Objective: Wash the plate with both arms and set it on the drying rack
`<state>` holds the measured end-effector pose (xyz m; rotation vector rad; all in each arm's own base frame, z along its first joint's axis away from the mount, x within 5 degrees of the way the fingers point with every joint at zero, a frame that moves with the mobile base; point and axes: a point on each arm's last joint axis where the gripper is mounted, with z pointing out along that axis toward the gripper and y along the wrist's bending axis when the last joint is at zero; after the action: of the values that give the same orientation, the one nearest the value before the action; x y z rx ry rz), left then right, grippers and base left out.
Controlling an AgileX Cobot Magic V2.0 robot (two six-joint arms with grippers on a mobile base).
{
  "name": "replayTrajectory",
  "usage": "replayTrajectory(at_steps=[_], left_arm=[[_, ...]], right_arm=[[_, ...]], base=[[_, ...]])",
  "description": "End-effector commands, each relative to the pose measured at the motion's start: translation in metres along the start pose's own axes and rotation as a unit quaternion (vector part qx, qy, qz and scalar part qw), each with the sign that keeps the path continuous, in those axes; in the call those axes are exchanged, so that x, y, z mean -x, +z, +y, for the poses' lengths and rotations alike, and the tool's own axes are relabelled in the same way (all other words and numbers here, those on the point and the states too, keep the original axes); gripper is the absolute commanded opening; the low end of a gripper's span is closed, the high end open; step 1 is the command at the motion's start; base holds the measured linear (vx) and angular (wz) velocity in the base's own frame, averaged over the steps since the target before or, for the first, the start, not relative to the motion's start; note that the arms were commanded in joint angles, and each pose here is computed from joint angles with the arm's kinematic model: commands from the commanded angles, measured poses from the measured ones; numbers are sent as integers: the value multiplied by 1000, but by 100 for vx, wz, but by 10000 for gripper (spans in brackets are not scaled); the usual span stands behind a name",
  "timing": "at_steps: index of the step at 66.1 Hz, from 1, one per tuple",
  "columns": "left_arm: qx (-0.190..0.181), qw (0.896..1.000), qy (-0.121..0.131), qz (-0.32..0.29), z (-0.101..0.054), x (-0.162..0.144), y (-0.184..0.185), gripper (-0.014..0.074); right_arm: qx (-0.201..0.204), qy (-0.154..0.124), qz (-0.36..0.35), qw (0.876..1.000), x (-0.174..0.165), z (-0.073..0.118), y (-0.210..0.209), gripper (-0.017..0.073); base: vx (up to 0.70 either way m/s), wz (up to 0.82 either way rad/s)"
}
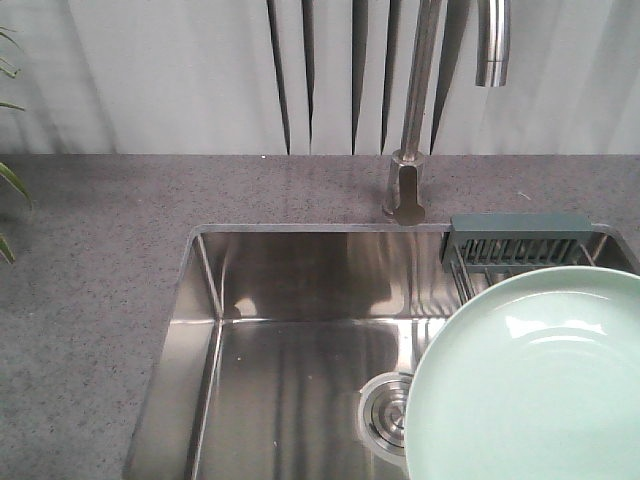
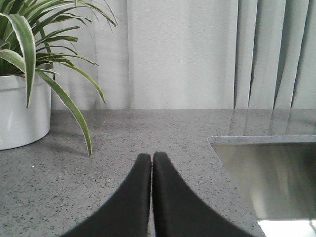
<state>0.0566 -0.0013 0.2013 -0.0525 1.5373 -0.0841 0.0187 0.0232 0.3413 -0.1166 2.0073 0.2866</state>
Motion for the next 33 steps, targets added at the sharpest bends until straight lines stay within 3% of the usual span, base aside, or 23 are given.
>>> replayTrajectory(at_steps=[1,2,7,11,17,20,28,33], left_arm=[[3,998,-47,-40,1,3,-1,-6],[2,998,-57,-39,1,3,-1,-6],[0,984,-175,-36,1,2,-1,-6],[-3,958,-285,-25,1,0,-1,-6],[-5,923,-384,-19,1,-1,-1,-6],[-6,916,-401,-19,1,-1,-1,-6],[-6,911,-411,-22,1,0,-1,-6],[-7,894,-448,-19,1,-1,-1,-6]], right_arm=[[-2,4,-43,999,13,1,-2,-5],[-2,4,-43,999,13,1,-2,-5],[-2,4,-43,999,13,1,-2,-5],[-2,4,-43,999,13,1,-2,-5],[-2,4,-43,999,13,1,-2,-5],[-2,4,-43,999,13,1,-2,-5],[-2,4,-43,999,13,1,-2,-5],[-2,4,-43,999,13,1,-2,-5]], base=[[0,0],[0,0],[0,0],[0,0],[0,0],[0,0],[0,0],[0,0]])
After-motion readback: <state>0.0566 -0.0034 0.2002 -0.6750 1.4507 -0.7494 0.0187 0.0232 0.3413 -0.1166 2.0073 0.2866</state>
